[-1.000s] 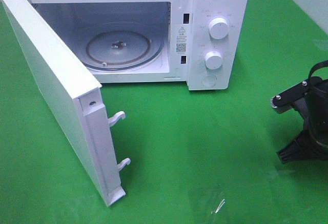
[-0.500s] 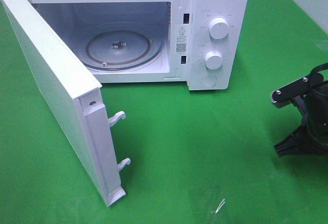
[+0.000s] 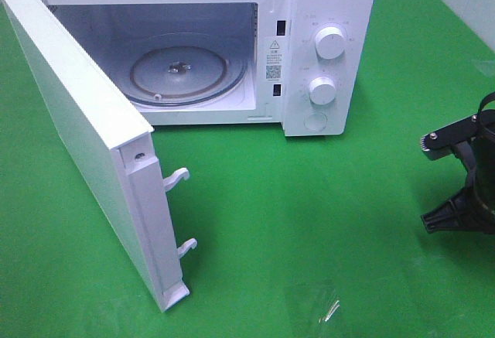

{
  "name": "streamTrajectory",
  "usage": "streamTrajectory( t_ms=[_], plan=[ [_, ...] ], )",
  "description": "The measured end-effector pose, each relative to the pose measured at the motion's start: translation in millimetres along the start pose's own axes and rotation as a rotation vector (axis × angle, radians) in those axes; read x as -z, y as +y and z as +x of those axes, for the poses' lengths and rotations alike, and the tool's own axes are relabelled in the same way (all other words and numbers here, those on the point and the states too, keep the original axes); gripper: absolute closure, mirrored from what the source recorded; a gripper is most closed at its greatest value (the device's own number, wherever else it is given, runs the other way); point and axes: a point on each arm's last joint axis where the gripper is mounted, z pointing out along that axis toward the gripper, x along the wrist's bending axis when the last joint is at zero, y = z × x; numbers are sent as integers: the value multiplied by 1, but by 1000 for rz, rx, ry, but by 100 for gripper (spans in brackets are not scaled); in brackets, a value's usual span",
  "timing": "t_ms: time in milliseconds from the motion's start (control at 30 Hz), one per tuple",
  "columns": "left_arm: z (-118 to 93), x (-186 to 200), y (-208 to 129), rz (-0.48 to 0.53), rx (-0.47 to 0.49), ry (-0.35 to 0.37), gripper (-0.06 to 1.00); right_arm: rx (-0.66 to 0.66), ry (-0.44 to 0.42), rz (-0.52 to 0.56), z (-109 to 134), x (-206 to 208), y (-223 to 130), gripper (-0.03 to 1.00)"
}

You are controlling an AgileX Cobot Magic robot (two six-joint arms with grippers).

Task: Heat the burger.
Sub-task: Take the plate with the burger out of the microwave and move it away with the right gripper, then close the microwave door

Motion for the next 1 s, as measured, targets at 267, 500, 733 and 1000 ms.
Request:
streamTrajectory(
  t_ms=[267, 500, 733, 1000],
  plan=[
    [0, 0, 0, 0, 0, 0, -5, 66, -5, 52, 7, -12, -6, 89],
    [0, 0, 0, 0, 0, 0, -5, 62, -9, 62, 6, -12, -7, 80],
    [0, 0, 0, 0, 0, 0, -5, 22, 17, 98, 6, -6, -10, 52],
    [0, 0, 0, 0, 0, 0, -5, -5, 105, 10, -4, 22, 0, 43]
  ],
)
